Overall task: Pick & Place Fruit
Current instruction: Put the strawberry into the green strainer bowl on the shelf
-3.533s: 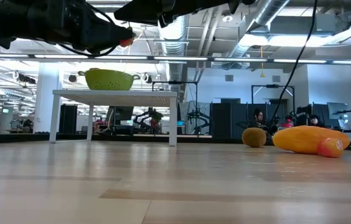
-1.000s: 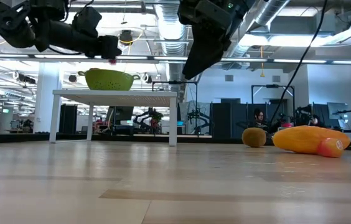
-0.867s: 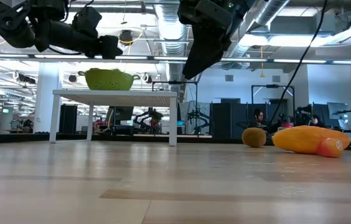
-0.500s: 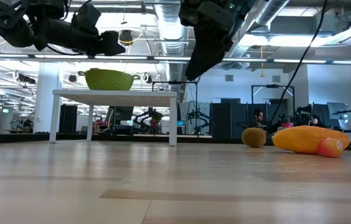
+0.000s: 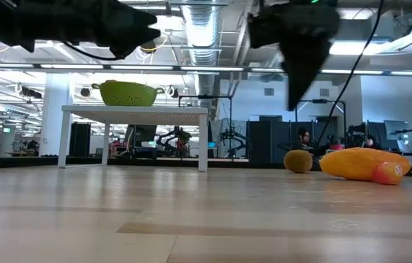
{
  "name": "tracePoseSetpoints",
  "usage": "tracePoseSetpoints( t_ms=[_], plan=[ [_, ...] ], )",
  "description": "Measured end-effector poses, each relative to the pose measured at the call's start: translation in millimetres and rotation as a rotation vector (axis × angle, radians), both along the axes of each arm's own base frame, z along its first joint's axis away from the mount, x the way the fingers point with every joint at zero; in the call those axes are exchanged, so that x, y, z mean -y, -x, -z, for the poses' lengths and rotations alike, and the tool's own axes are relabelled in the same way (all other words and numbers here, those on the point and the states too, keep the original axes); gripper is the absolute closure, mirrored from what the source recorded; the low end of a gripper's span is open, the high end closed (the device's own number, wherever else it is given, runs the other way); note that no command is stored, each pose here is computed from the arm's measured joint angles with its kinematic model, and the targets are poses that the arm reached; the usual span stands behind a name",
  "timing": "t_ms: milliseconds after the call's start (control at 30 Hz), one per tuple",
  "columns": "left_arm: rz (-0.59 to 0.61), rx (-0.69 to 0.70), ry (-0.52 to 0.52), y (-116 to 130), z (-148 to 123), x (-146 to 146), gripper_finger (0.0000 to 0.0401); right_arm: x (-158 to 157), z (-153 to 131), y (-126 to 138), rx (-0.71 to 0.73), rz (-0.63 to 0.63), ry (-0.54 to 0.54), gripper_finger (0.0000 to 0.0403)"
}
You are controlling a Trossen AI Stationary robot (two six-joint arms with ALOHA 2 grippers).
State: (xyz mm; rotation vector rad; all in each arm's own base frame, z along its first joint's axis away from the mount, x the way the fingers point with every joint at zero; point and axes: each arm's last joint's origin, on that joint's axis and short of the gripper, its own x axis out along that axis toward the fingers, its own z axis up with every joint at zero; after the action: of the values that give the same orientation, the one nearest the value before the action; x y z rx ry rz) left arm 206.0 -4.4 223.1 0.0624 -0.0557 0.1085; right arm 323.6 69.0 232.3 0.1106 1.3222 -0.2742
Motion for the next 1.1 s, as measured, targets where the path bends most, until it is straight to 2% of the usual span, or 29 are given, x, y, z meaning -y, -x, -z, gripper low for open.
tracePoseSetpoints(
  t_ms=[233, 467, 800, 1100],
  plan=[
    [0.129, -0.076, 0.017, 1, 8, 22, 0.0203, -41, 11, 32, -0.132, 0.115, 0.015, 0.0263],
    [0.148, -0.136, 0.01, -4, 19, 27, 0.0211, -72, 30, 65, -0.19, 0.2, 0.054, 0.0234],
    [0.137, -0.192, 0.006, -15, 37, 28, 0.0215, -72, 53, 84, -0.242, 0.267, 0.092, 0.0176],
    [0.137, -0.208, 0.004, -20, 44, 29, 0.0215, -65, 66, 85, -0.299, 0.266, 0.019, 0.0168]
  ],
)
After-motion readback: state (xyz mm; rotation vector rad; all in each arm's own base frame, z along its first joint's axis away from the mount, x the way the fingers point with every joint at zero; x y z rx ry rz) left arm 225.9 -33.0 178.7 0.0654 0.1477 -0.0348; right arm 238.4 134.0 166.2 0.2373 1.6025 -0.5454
